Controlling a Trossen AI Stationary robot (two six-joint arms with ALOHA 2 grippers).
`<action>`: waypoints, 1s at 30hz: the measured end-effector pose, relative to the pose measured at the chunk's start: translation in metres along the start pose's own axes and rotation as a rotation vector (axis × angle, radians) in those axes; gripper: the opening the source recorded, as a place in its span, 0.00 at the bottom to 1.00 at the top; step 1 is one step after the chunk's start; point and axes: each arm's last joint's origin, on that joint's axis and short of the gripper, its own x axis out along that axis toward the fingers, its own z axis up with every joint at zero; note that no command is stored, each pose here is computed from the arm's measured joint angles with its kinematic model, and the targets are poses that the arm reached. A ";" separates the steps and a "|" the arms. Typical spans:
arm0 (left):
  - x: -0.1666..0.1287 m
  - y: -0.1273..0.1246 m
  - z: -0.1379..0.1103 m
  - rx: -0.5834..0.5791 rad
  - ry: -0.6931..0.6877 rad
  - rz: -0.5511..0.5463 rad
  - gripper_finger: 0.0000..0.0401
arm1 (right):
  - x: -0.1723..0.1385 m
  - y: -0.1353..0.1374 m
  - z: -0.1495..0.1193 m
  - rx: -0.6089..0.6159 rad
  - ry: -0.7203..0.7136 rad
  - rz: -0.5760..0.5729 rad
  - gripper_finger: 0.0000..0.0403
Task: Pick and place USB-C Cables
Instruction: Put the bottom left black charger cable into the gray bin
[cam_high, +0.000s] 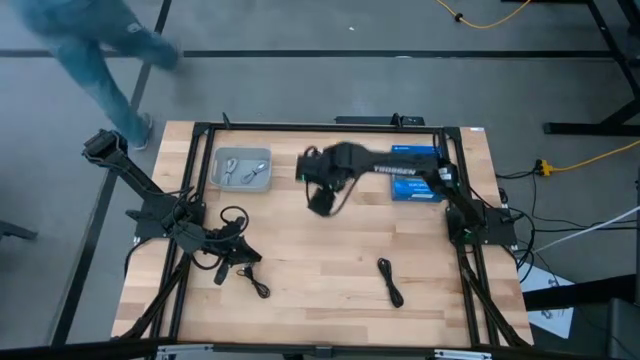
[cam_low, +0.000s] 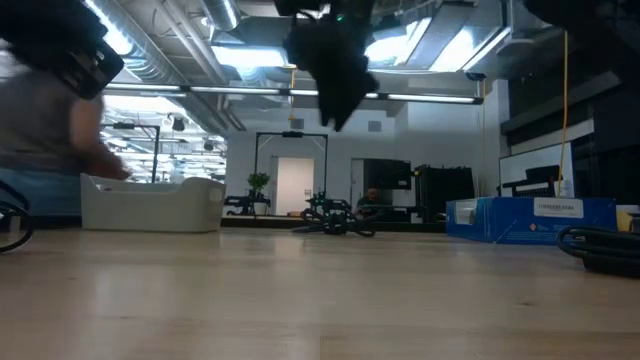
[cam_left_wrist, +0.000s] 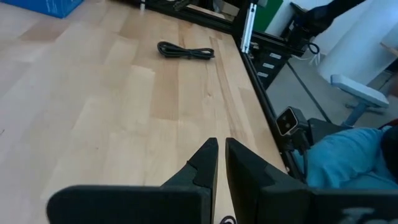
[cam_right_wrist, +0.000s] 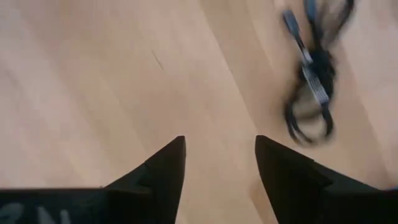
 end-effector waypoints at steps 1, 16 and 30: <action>0.000 0.000 0.000 0.000 0.000 0.000 0.06 | -0.001 0.010 -0.007 -0.007 0.023 -0.021 0.49; 0.000 0.000 0.000 -0.001 -0.001 0.001 0.06 | 0.032 0.177 -0.099 -0.152 -0.116 0.219 0.49; 0.000 0.000 0.000 -0.002 -0.001 0.002 0.06 | 0.092 0.224 -0.088 -0.136 -0.790 0.439 0.49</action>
